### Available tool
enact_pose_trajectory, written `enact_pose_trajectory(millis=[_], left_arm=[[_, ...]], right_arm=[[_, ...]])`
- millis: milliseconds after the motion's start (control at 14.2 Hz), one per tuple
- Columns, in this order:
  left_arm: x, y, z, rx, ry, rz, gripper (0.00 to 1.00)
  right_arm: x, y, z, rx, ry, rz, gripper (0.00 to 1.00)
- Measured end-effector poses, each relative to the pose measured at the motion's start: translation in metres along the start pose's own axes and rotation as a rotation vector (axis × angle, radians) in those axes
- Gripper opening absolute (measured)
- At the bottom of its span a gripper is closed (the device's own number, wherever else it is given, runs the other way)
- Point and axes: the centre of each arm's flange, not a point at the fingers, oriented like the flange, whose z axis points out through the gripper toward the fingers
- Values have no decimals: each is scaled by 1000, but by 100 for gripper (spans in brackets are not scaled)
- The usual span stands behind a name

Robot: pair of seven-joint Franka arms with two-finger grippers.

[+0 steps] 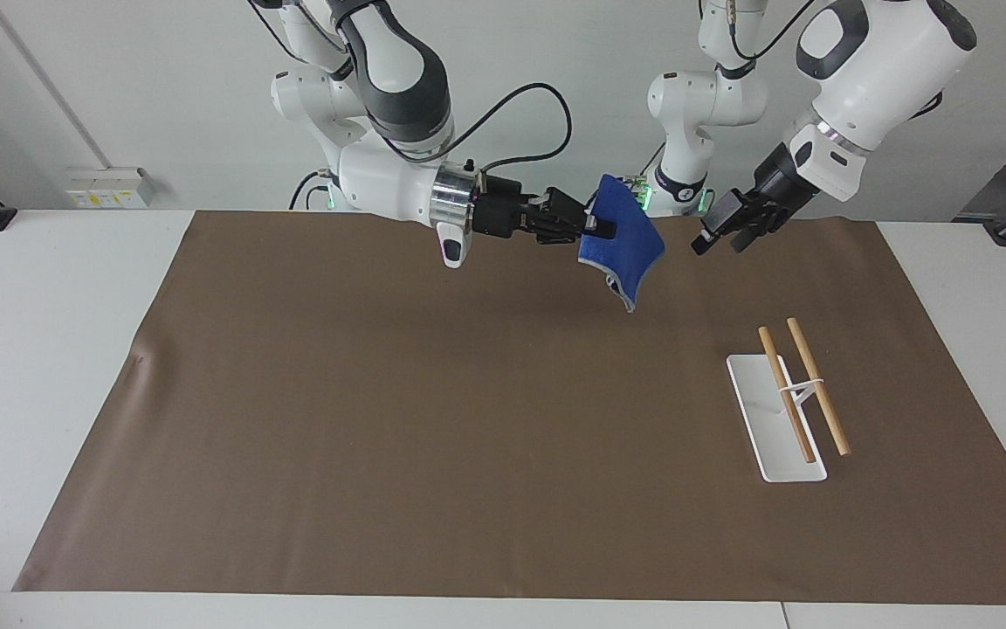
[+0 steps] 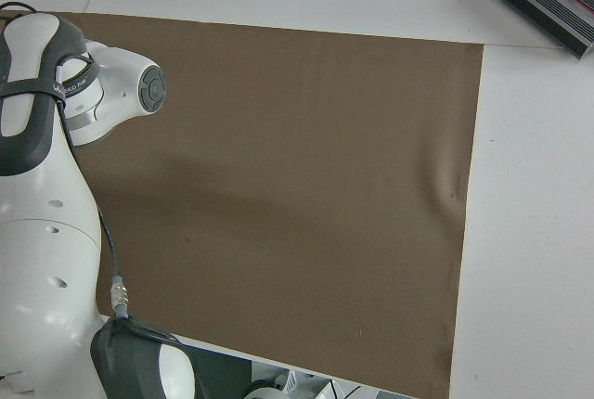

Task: Right arm passes towel to left arm to hang
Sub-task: 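Open the left gripper and close it on the towel's hanging edge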

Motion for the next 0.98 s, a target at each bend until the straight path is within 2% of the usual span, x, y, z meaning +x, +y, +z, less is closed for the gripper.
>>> enact_pose_trajectory(millis=[422,562,633,703,773,844,984], left_arm=[[-10,9,7,-54,-62,-324,100],[-13,8,10,-76,-84,-407,96],[-14,7,10,-81,-93,-458,87],[-16,8,11,-84,-101,-501,86],[-18,10,11,-86,-108,-528,79],[-21,12,12,-87,-112,-543,64],[-25,15,13,-85,-118,-566,41]], right_arm=[[0,3,0,-4,1,2,4],[1,3,0,-4,1,2,4],[1,3,0,-4,1,2,4],[1,3,0,-4,1,2,4],[1,3,0,-4,1,2,4],[1,3,0,-4,1,2,4],[1,3,0,-5,1,2,4]])
